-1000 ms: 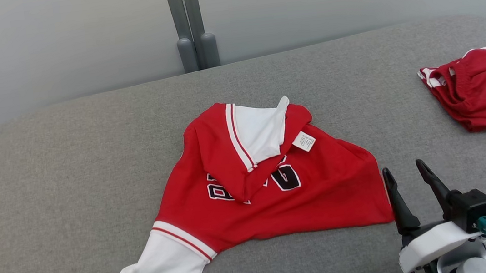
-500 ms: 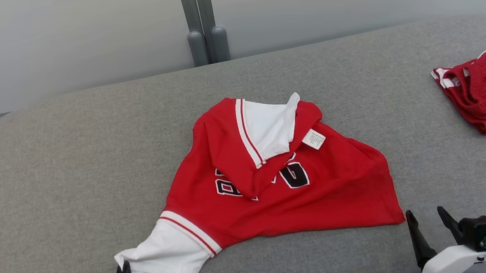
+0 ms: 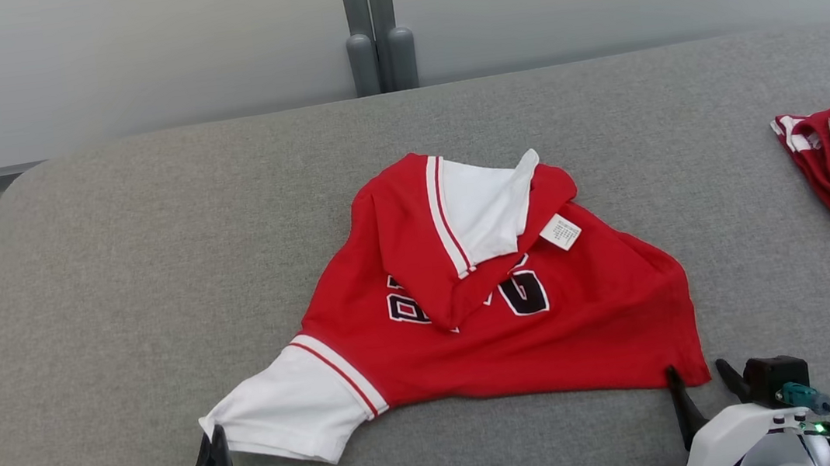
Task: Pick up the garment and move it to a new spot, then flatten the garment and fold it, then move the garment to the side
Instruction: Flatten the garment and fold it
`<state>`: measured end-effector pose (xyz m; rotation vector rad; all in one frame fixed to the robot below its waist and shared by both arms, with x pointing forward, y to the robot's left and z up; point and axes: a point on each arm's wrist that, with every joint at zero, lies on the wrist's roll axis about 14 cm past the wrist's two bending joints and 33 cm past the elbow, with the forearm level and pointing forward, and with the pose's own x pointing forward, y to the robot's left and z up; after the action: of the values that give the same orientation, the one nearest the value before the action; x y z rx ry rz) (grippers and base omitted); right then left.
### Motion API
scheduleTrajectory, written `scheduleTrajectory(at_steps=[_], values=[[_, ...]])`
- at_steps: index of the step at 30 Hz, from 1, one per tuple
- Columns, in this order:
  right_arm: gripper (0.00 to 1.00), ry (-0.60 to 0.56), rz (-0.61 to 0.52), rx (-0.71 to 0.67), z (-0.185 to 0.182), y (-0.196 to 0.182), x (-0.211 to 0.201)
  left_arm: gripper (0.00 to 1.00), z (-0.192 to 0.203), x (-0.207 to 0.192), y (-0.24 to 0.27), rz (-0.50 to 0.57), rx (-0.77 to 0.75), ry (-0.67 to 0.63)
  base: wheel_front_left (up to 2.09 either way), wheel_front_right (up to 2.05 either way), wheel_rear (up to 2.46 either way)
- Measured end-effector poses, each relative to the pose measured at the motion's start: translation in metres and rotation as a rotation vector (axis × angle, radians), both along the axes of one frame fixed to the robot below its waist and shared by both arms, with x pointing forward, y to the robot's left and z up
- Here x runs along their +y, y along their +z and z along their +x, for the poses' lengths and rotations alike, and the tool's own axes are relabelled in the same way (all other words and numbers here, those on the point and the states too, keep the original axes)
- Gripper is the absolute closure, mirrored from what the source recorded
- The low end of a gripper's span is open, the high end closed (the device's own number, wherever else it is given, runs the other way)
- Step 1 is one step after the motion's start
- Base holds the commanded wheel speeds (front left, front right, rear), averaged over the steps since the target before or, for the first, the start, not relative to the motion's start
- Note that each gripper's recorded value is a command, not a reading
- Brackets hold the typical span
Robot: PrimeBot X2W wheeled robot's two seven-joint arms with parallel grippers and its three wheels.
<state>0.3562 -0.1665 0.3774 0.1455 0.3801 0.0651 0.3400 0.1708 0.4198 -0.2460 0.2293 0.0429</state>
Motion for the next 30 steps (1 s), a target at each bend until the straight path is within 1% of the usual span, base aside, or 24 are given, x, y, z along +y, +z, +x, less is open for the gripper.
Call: scheduleTrajectory(at_steps=[1,2,3,4,5,6,11,15,19,22,27,30], values=[[0.0,0.005,0.0,0.005,0.001,-0.001,0.002,1.0,0.0,0.0,0.0,0.0,0.0,0.001,0.0,0.0,0.0],[0.03,0.008,0.002,0.008,0.002,-0.002,0.003,1.0,-0.001,0.001,0.0,0.0,-0.001,0.004,0.0,0.0,0.0],[0.33,0.008,0.007,0.008,0.003,-0.002,0.004,1.0,-0.001,0.001,0.001,0.0,-0.002,0.004,0.0,0.0,0.0],[0.49,0.012,0.012,0.012,0.003,-0.003,0.006,1.0,0.0,0.001,0.002,0.0,-0.005,0.003,0.0,0.0,0.0],[0.79,0.016,0.017,0.016,0.004,-0.003,0.008,1.0,0.0,0.001,0.003,-0.001,-0.008,0.003,0.0,0.0,0.0],[1.0,0.014,0.027,0.018,0.004,-0.003,0.009,1.0,0.0,0.0,0.004,-0.001,-0.012,0.002,0.0,0.0,0.0],[1.0,-0.022,0.091,-0.007,0.009,0.004,0.009,1.0,0.004,-0.003,0.013,-0.019,-0.047,-0.004,0.0,0.0,0.0],[1.0,-0.038,0.132,-0.097,0.022,0.03,0.01,1.0,0.009,-0.012,0.028,-0.074,-0.096,-0.015,0.0,0.0,0.0],[1.0,-0.039,0.175,-0.227,0.035,0.069,0.011,1.0,0.018,-0.021,0.053,-0.153,-0.176,-0.026,0.0,0.0,0.0],[1.0,-0.042,0.228,-0.341,0.042,0.105,0.011,1.0,0.026,-0.028,0.086,-0.216,-0.276,-0.044,0.0,0.0,0.0],[1.0,-0.048,0.313,-0.524,0.041,0.169,-0.001,1.0,0.033,-0.035,0.157,-0.299,-0.478,-0.086,0.0,0.0,0.0],[1.0,-0.046,0.353,-0.633,0.035,0.209,-0.011,1.0,0.031,-0.038,0.205,-0.321,-0.606,-0.127,0.0,0.0,0.0]])
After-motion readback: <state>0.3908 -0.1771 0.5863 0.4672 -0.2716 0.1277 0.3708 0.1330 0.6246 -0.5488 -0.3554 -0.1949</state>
